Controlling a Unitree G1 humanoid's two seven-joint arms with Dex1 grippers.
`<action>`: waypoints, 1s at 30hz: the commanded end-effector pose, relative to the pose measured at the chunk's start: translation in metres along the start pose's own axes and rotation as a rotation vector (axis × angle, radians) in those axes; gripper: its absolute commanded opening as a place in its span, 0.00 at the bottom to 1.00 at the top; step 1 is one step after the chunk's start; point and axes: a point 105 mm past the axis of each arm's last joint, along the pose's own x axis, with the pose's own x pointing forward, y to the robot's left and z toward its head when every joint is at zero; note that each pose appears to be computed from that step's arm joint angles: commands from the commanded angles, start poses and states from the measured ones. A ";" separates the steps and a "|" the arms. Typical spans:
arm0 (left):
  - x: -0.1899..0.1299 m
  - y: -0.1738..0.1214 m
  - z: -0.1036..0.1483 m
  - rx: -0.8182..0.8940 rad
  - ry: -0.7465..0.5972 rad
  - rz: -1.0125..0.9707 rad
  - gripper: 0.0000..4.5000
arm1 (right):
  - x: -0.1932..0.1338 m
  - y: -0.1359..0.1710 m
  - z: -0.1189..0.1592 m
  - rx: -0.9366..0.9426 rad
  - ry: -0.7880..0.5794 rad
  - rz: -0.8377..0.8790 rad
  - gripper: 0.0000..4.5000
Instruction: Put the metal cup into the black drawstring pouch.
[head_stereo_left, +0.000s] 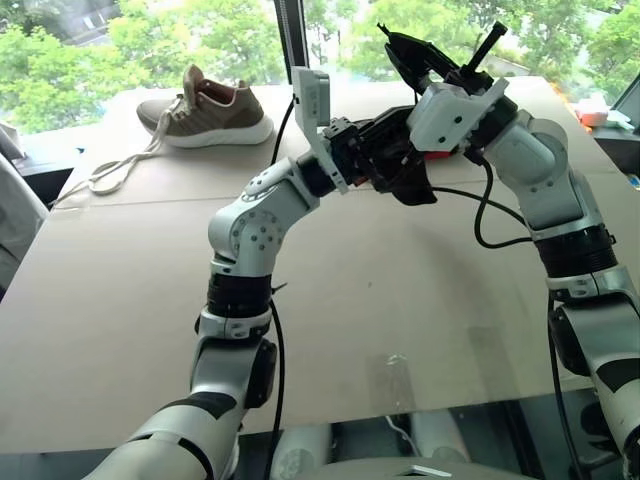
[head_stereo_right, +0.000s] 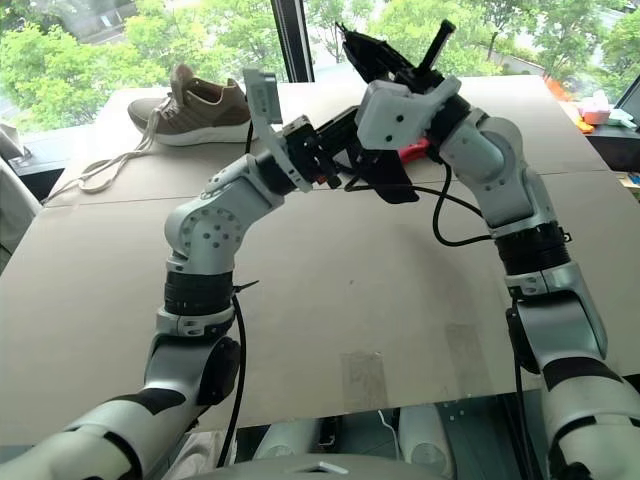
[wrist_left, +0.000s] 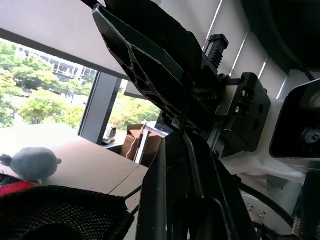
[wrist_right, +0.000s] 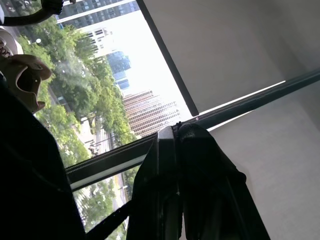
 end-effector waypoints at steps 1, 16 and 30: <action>0.004 0.003 -0.006 0.058 0.041 0.022 0.00 | 0.005 -0.026 0.019 -0.032 -0.067 -0.080 0.00; 0.009 0.011 -0.001 0.127 -0.013 0.087 0.36 | 0.006 -0.020 0.022 0.010 -0.072 -0.061 0.00; 0.008 0.008 0.008 0.111 -0.082 0.079 0.00 | 0.004 -0.017 0.023 0.028 -0.071 -0.038 0.00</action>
